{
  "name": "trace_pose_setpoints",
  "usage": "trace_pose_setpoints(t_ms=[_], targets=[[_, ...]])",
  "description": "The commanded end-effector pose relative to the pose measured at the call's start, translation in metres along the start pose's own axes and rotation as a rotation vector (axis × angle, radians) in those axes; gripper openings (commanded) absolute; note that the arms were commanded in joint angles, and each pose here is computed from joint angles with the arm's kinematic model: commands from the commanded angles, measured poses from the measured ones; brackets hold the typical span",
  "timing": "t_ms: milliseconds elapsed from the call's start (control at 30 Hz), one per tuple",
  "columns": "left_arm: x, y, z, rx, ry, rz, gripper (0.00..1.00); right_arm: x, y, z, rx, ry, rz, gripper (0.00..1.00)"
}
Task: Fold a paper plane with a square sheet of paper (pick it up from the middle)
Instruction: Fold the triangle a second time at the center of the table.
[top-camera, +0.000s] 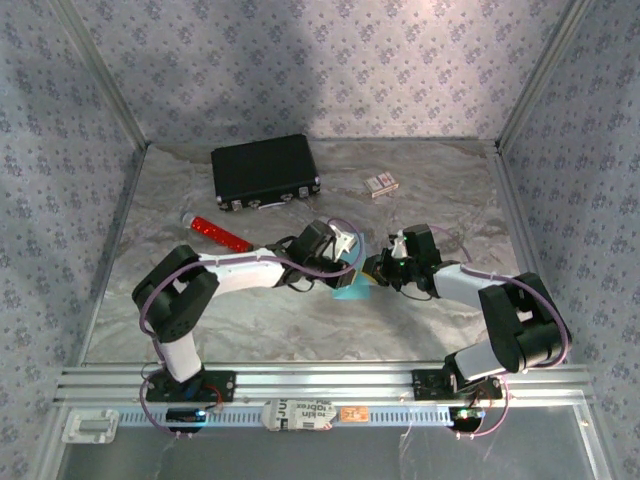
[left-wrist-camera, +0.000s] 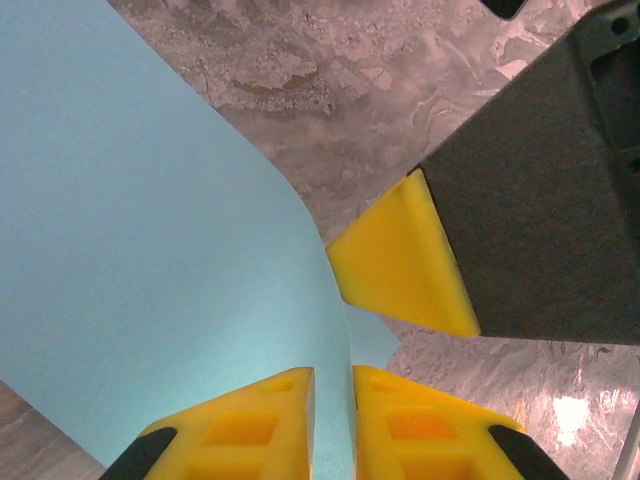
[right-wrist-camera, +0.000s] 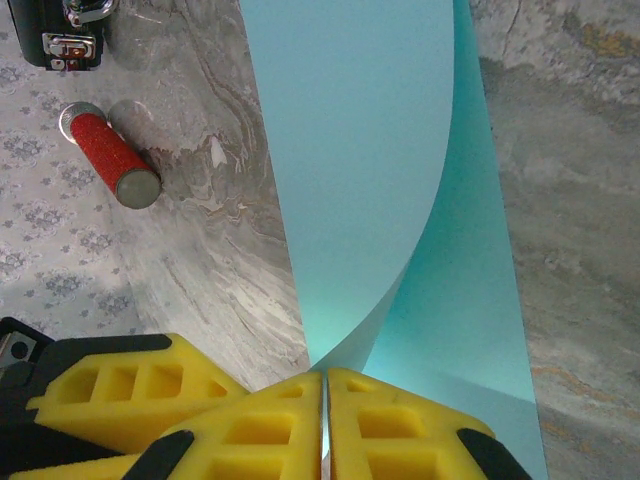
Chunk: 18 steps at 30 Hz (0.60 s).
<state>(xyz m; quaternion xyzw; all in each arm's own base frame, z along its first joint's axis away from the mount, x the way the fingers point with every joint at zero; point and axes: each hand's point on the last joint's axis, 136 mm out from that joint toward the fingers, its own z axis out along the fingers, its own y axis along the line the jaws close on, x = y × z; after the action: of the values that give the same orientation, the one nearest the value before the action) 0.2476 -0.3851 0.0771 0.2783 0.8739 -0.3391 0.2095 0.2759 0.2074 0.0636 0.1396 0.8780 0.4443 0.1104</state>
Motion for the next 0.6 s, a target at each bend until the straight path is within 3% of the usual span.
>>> trace_pose_setpoints(t_ms=[0,567], targets=[[0.003,-0.001,0.004,0.03,0.012,-0.007,0.14,-0.003,0.008,0.002,-0.017,0.005,0.0,0.11],[0.005,0.0,0.003,0.029,0.018,-0.013,0.1,0.013,-0.006,0.013,0.031,0.063,-0.01,0.11]])
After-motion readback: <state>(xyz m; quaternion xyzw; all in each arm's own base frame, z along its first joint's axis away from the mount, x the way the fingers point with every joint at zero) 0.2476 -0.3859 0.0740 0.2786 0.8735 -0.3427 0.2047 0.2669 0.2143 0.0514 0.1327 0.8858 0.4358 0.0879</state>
